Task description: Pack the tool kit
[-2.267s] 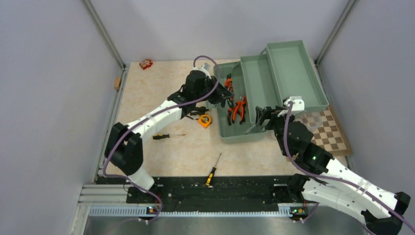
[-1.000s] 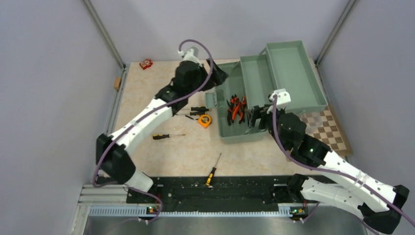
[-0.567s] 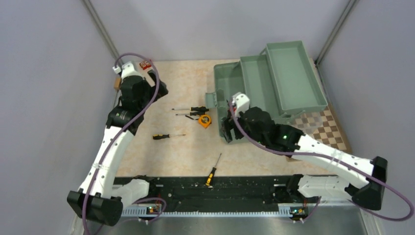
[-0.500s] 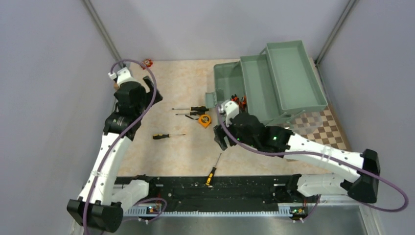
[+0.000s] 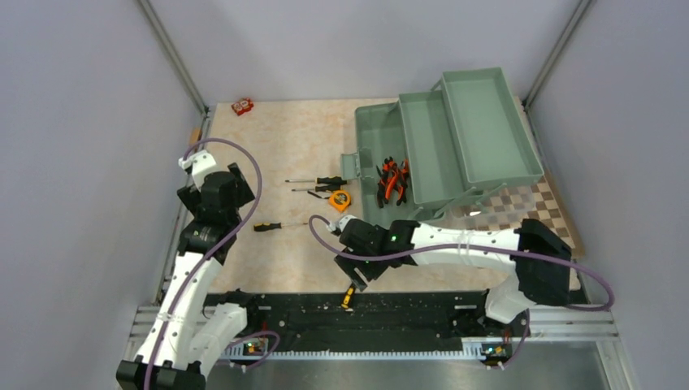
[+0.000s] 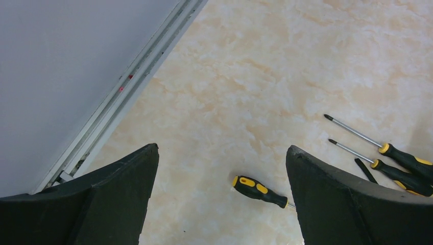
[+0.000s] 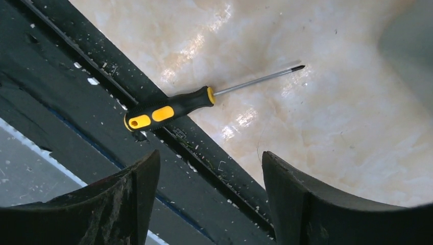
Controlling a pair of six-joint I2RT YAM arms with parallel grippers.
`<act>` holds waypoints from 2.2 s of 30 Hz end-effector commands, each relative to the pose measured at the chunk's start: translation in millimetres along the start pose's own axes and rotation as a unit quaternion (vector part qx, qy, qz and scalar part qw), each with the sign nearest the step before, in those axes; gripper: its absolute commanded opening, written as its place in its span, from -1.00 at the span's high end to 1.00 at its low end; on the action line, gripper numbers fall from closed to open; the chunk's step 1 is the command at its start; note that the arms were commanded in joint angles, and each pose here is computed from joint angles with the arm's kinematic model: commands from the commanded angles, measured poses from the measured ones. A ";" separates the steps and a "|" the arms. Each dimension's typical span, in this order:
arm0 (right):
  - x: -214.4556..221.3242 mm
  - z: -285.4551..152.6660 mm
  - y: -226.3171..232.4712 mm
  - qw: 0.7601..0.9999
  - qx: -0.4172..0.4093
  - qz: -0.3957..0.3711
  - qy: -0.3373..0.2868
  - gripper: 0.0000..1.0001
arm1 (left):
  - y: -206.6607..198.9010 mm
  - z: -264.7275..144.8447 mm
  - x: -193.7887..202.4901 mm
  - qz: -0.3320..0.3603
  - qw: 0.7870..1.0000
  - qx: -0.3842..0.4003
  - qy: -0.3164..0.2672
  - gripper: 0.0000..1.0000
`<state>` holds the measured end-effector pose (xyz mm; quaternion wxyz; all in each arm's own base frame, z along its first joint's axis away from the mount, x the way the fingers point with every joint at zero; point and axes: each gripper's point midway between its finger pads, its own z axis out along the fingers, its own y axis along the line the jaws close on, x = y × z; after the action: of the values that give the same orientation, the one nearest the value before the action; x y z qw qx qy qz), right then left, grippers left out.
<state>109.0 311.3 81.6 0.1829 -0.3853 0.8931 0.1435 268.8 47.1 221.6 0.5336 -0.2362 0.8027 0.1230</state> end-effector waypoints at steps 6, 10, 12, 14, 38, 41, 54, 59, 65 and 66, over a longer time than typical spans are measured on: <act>-24.9 20.3 6.1 0.997 0.040 0.073 0.000 -0.43 | -1.5 5.6 -13.3 -0.006 1.000 -0.005 -0.028 -0.97; -31.3 36.0 1.0 0.995 0.062 0.080 0.000 -0.41 | -1.9 5.5 -13.2 -0.006 1.000 -0.003 -0.028 -0.97; -28.8 42.1 -6.7 0.993 0.076 0.090 0.005 -0.36 | -1.8 5.1 -13.1 -0.006 1.000 -0.003 -0.028 -0.98; -26.5 47.2 -12.2 0.992 0.078 0.103 0.007 -0.31 | -1.6 4.4 -13.5 -0.008 1.000 -0.001 -0.030 -0.97; -15.9 42.0 -42.8 0.980 0.110 0.169 -0.005 -0.03 | -6.9 4.4 -10.9 -0.004 1.000 0.014 -0.024 -0.95; -11.8 54.2 -43.1 0.980 0.103 0.168 0.011 -0.02 | -6.3 3.7 -11.5 -0.005 1.000 0.014 -0.026 -0.95; -5.5 88.6 -33.3 0.986 0.072 0.141 0.050 0.18 | -5.6 2.6 -11.9 -0.005 1.000 0.014 -0.028 -0.95; -15.8 104.1 -24.7 0.992 0.063 0.102 0.044 0.50 | -3.5 1.3 -13.5 -0.007 0.999 0.011 -0.032 -0.95; -63.2 120.0 -15.4 0.998 0.042 0.039 -0.013 0.89 | -0.5 0.4 -15.1 -0.008 0.999 0.005 -0.037 -0.95; -72.9 122.6 -12.8 0.999 0.037 0.019 -0.023 0.97 | -0.1 0.4 -15.0 -0.008 0.999 0.004 -0.037 -0.95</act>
<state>175.3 374.1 18.5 0.1881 -0.2978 0.9278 0.1231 272.9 46.5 224.5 0.5457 -0.2290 0.7970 0.1207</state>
